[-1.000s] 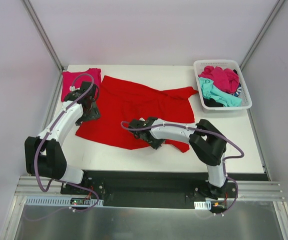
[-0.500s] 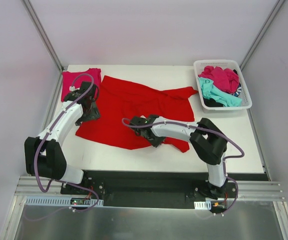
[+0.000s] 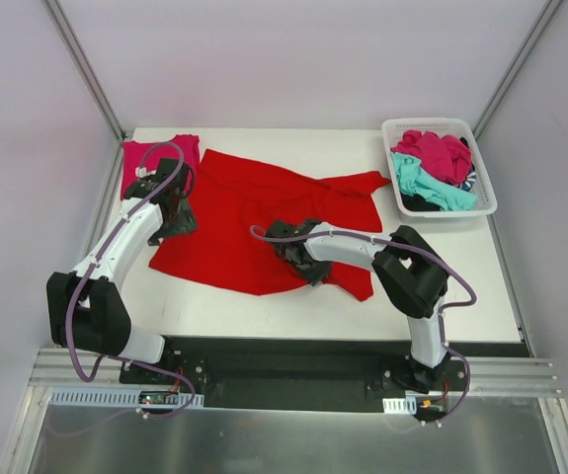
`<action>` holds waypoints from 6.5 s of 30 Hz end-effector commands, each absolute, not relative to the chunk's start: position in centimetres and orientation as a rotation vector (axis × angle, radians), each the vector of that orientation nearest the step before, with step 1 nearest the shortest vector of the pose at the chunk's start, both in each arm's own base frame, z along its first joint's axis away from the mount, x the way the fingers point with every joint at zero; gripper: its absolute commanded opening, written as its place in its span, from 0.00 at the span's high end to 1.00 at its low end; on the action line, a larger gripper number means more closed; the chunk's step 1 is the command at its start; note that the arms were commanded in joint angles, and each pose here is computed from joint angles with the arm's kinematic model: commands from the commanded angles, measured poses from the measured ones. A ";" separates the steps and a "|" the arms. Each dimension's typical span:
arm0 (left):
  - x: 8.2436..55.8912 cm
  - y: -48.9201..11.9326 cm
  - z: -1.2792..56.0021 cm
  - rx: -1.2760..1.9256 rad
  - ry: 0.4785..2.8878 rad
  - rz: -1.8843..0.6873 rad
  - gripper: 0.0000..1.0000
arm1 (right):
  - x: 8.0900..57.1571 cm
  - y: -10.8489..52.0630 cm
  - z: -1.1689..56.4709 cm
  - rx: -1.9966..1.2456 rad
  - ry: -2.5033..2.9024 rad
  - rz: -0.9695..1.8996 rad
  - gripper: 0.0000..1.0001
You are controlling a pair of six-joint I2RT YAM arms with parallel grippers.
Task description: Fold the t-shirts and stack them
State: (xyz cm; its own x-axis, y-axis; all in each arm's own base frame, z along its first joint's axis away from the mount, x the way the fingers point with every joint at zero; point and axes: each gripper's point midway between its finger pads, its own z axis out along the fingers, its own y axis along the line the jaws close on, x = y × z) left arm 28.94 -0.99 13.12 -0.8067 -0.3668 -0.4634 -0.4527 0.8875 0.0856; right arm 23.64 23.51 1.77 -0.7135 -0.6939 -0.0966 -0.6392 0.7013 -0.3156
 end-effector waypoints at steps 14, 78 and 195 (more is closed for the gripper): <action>28.5 -0.7 15.2 -0.589 2.588 0.247 0.33 | 21.1 24.1 4.2 -1.061 2.720 -0.233 0.99; 23.2 -5.3 18.2 -0.377 2.579 0.214 0.35 | 7.8 19.6 5.0 -1.029 2.648 -0.437 0.60; 37.6 -9.2 7.5 -0.386 2.878 0.185 0.35 | 37.0 7.7 5.7 -0.036 3.072 -0.082 0.73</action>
State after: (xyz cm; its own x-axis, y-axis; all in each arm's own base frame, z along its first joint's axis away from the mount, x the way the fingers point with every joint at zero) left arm 37.56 -8.96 7.70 -0.9349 -0.2350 -0.2660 -0.2715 0.9562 0.1092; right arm 36.91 7.78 5.26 -0.9968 -0.0204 -0.0775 -0.0145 0.9970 -0.0760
